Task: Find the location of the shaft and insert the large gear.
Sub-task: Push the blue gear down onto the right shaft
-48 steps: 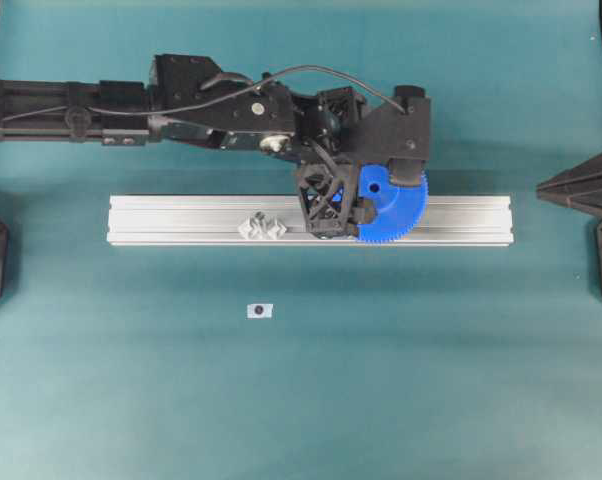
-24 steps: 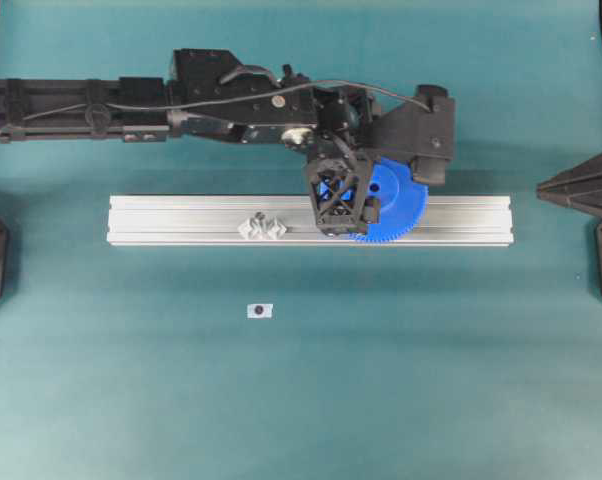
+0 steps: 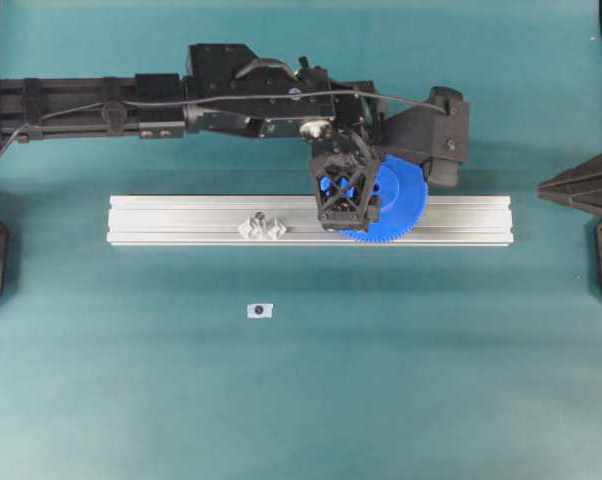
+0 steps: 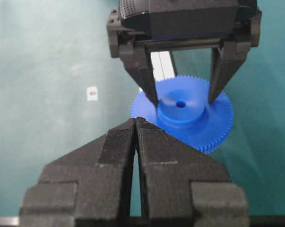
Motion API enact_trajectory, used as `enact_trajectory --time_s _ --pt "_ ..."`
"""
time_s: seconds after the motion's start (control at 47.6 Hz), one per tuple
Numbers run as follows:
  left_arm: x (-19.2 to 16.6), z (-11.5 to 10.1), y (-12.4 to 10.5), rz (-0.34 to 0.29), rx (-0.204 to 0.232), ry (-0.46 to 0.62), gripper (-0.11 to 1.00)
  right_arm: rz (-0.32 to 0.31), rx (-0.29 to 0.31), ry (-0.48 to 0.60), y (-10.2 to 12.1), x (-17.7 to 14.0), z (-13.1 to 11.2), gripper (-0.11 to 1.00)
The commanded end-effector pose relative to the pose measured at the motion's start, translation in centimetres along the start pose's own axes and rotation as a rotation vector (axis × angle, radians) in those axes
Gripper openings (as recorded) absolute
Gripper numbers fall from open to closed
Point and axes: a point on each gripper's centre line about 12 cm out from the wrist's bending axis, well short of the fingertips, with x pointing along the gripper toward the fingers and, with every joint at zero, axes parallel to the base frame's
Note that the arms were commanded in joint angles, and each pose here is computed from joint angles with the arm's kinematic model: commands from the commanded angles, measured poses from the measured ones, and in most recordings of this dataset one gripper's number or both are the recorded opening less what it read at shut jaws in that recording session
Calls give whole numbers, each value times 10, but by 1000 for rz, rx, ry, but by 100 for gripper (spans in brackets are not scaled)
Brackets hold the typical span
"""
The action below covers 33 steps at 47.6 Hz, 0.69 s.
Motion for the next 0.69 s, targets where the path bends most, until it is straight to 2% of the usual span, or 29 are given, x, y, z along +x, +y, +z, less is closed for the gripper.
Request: enact_trajectory --time_s 0.0,0.168,0.672 --pt "-19 9 6 15 -8 -37 93 -2 13 -8 0 0 4 8" --pt "-23 15 7 19 -8 -57 93 0 17 -6 0 0 3 8" --pt "-20 15 5 15 -7 -44 93 0 17 -8 0 0 3 8"
